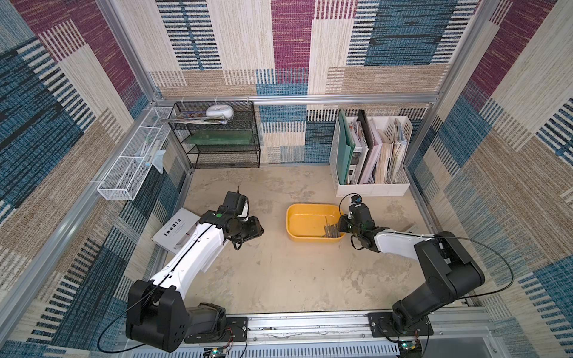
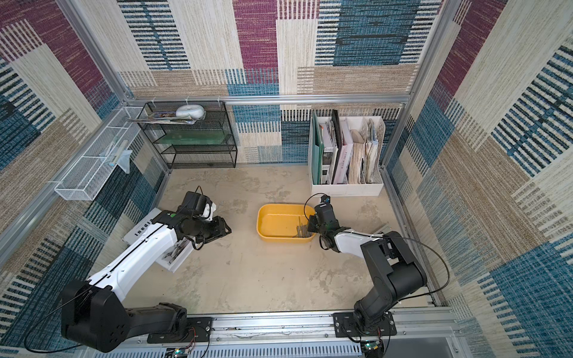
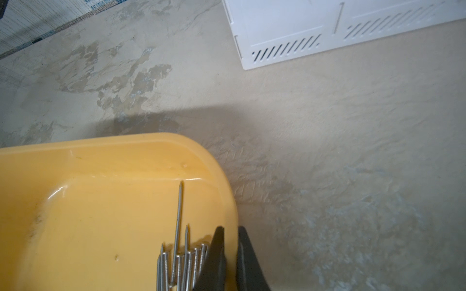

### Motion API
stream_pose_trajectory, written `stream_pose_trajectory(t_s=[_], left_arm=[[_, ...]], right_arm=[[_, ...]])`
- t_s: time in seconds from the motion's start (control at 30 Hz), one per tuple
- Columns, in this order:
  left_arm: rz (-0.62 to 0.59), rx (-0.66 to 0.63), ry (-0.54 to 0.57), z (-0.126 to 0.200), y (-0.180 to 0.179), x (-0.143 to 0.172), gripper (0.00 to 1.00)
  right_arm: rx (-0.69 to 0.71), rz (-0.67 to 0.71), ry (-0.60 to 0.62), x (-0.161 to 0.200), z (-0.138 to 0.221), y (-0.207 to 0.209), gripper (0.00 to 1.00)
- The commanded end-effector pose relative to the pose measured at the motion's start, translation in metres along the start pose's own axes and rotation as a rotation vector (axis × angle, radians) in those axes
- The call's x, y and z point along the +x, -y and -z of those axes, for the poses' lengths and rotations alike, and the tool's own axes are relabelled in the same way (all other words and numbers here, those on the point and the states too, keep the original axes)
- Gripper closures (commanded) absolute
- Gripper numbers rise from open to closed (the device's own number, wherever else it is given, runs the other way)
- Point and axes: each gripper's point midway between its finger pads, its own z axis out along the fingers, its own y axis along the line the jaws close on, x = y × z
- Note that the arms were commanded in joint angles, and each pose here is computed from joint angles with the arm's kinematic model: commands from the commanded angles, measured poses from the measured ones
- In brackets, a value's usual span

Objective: Put the nails on the desktop into the storage box
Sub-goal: Place the storage box at the center of the board.

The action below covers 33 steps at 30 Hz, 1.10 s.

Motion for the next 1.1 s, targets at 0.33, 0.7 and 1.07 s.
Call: stream_pose_trajectory(t_s=[0.33,0.7,1.07], left_arm=[[-0.006,0.045,0.025,0.005,-0.005,0.0,0.47],[-0.036,-0.099,0.213,0.031,-0.034,-0.035,0.01],[-0.174,-0.416,0.851,0.1,-0.083,-0.106,0.01]], right_arm=[[0.007,-0.008,0.001,-0.011,0.013,-0.008,0.57],[0.136,0.088,0.253,-0.086,0.09,0.012,0.3],[0.371,0.087,0.564,-0.121,0.156,0.111,0.01]])
